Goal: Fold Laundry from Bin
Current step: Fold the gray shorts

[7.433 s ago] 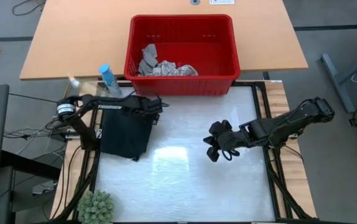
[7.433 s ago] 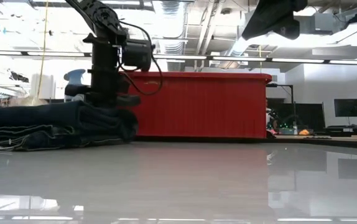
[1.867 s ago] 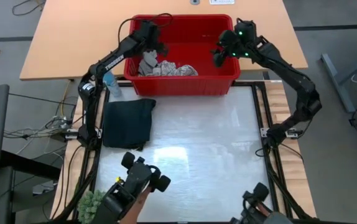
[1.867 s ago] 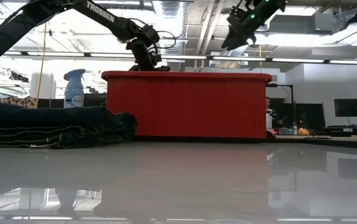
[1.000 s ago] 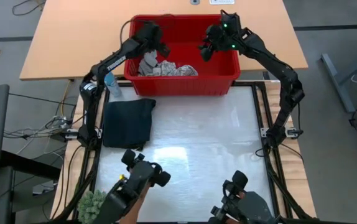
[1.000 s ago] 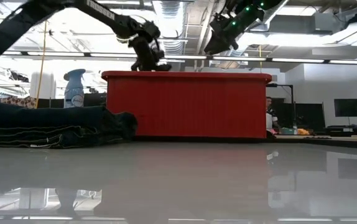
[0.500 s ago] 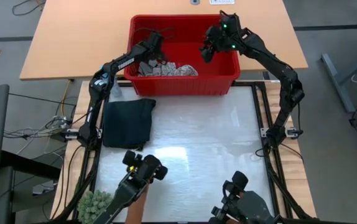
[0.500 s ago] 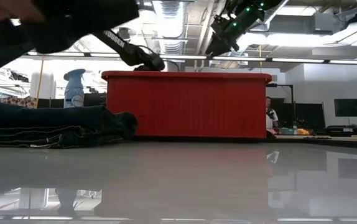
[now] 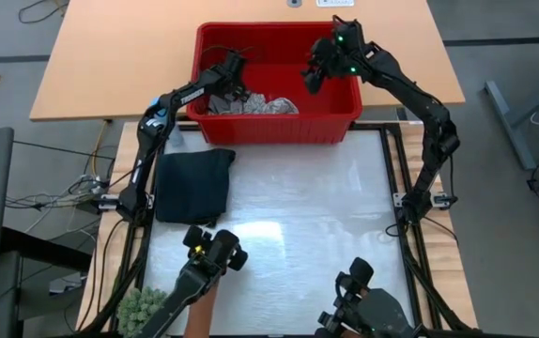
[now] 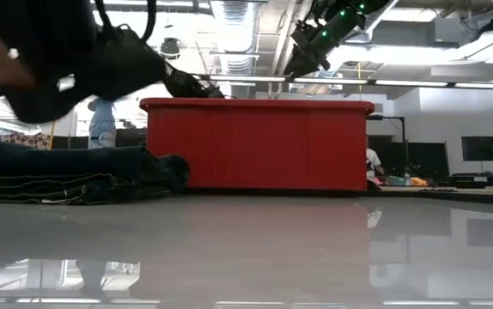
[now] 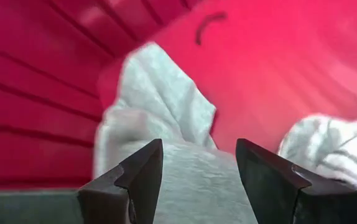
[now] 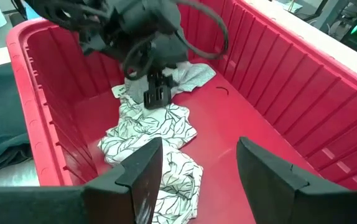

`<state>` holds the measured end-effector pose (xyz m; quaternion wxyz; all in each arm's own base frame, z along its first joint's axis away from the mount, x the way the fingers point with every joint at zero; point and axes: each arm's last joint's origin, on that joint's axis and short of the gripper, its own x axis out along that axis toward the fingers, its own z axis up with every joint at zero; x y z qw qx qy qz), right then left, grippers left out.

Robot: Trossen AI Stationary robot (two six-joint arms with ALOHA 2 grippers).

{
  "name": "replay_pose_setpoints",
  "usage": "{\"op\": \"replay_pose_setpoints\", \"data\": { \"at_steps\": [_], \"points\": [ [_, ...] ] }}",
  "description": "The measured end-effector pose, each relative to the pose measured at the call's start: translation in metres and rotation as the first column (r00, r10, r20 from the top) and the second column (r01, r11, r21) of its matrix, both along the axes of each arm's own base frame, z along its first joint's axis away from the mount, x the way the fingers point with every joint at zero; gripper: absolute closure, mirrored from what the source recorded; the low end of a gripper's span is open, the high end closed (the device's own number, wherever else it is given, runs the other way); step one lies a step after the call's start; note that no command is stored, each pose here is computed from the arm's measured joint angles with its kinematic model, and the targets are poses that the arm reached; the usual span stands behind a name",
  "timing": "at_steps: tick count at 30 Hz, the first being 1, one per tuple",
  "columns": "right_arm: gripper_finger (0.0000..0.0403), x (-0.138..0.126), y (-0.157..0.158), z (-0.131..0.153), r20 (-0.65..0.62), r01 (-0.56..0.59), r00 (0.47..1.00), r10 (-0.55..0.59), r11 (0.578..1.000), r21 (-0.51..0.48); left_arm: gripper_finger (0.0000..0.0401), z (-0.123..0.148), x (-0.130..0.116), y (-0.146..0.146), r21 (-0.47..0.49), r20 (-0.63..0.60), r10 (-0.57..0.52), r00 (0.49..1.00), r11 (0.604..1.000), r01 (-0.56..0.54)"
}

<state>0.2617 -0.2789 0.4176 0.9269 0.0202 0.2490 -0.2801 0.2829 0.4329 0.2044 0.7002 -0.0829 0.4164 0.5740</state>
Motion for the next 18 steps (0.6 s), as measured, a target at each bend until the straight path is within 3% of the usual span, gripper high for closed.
{"op": "replay_pose_setpoints", "data": {
  "at_steps": [6, 10, 13, 16, 18],
  "points": [
    [0.0177, 0.000, 0.000, 0.001, 0.005, 0.000, 1.000, 0.000, 1.000, -0.004, 0.0207, -0.041, 0.003, 0.000, -0.126, -0.082, -0.053, 0.995, 0.991, 0.042],
    [0.0177, 0.000, 0.000, 0.001, 0.006, -0.001, 1.000, 0.001, 1.000, -0.005, 0.0217, -0.046, 0.005, -0.002, -0.154, -0.101, -0.101, 0.990, 0.985, 0.085],
    [0.0177, 0.000, 0.000, 0.001, 0.007, -0.002, 1.000, 0.002, 1.000, -0.005, 0.0268, -0.047, 0.004, -0.002, -0.175, -0.094, -0.135, 0.986, 0.978, 0.117],
    [0.0177, 0.000, 0.000, 0.002, 0.014, -0.002, 1.000, 0.002, 1.000, -0.012, 0.0362, -0.048, 0.002, -0.002, -0.207, -0.076, -0.161, 0.984, 0.968, 0.142],
    [0.0177, 0.001, -0.001, 0.002, 0.018, -0.003, 1.000, 0.003, 1.000, -0.017, 0.0387, -0.048, 0.001, -0.001, -0.220, -0.046, -0.162, 0.986, 0.964, 0.148]
  ]
}}
